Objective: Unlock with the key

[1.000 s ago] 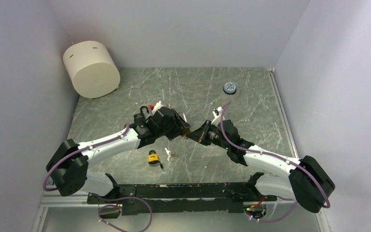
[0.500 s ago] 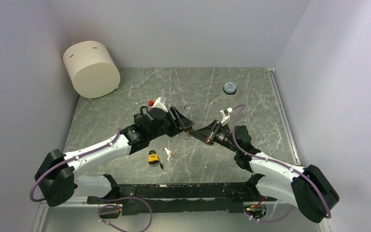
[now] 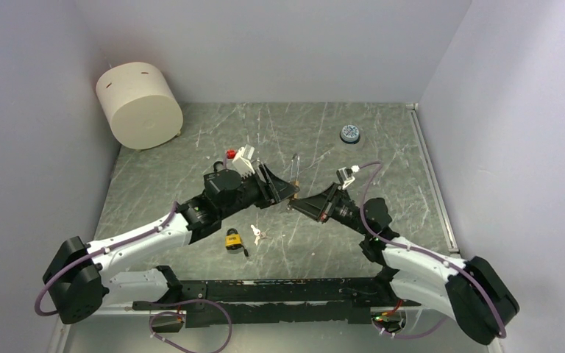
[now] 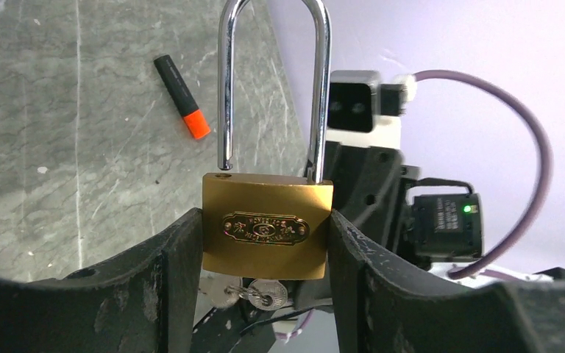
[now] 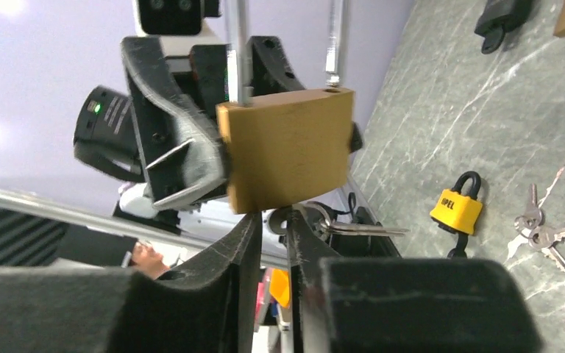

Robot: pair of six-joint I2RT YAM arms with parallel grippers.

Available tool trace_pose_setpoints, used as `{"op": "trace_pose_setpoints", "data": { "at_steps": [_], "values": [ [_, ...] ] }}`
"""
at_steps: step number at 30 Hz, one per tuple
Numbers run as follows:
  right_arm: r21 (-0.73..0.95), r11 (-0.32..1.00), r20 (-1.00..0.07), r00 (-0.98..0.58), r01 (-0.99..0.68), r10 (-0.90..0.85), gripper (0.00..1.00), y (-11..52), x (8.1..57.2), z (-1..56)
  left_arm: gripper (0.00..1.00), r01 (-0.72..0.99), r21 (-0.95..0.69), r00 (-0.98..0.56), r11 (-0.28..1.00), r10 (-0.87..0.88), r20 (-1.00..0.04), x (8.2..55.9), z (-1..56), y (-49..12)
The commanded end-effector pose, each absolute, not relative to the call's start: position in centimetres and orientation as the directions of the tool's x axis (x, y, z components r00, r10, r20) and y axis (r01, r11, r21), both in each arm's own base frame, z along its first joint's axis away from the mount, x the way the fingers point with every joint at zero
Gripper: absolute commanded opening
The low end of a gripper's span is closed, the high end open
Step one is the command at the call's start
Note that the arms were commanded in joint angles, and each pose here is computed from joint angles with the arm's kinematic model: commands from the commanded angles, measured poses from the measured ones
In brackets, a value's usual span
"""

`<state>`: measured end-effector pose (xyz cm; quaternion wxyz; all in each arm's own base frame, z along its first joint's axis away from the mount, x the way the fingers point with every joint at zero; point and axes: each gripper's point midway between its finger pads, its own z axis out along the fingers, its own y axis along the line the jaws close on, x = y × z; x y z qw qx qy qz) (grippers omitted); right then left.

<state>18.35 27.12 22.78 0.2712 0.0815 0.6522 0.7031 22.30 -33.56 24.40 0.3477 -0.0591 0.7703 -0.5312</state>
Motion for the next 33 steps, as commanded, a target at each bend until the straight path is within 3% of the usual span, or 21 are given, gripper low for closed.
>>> {"op": "trace_pose_setpoints", "data": {
  "at_steps": [1,7,12,16,22,27,33],
  "values": [
    [0.86,0.028,-0.469,-0.767,-0.51,0.438,0.29,26.6,16.2,25.6,0.02,0.401,-0.845,-0.721,0.354,-0.446,-0.53,21.1,27.8,-33.8],
    [0.767,0.307,-0.637,-0.611,-0.563,0.47,0.55,23.4,17.0,25.1,0.02,0.458,-0.845,-0.759,0.275,-0.373,-0.533,19.4,29.1,-34.4],
    [0.8,0.435,-0.6,-0.523,-0.413,0.605,0.57,20.2,19.5,25.4,0.02,0.545,-0.817,-0.763,0.188,-0.292,-0.577,17.4,30.9,-34.8],
    [0.822,0.394,-0.562,-0.471,-0.411,0.68,0.56,19.7,20.4,26.7,0.03,0.587,-0.804,-0.769,0.089,-0.249,-0.589,15.5,32.2,-34.8],
    [0.753,0.318,-0.629,-0.49,-0.576,0.603,0.53,22.3,19.3,30.6,0.03,0.642,-0.763,-0.758,-0.08,-0.215,-0.615,12.9,35.3,-34.5],
    [0.671,0.204,-0.673,-0.47,-0.713,0.571,0.62,23.3,17.1,33.7,0.03,0.643,-0.758,-0.763,-0.109,-0.175,-0.622,12.1,35.8,-34.6],
    [0.659,0.203,-0.674,-0.449,-0.724,0.587,0.65,22.5,16.3,33.6,0.03,0.665,-0.732,-0.744,-0.15,-0.218,-0.631,11.6,35.6,-33.8]
  ]
}}
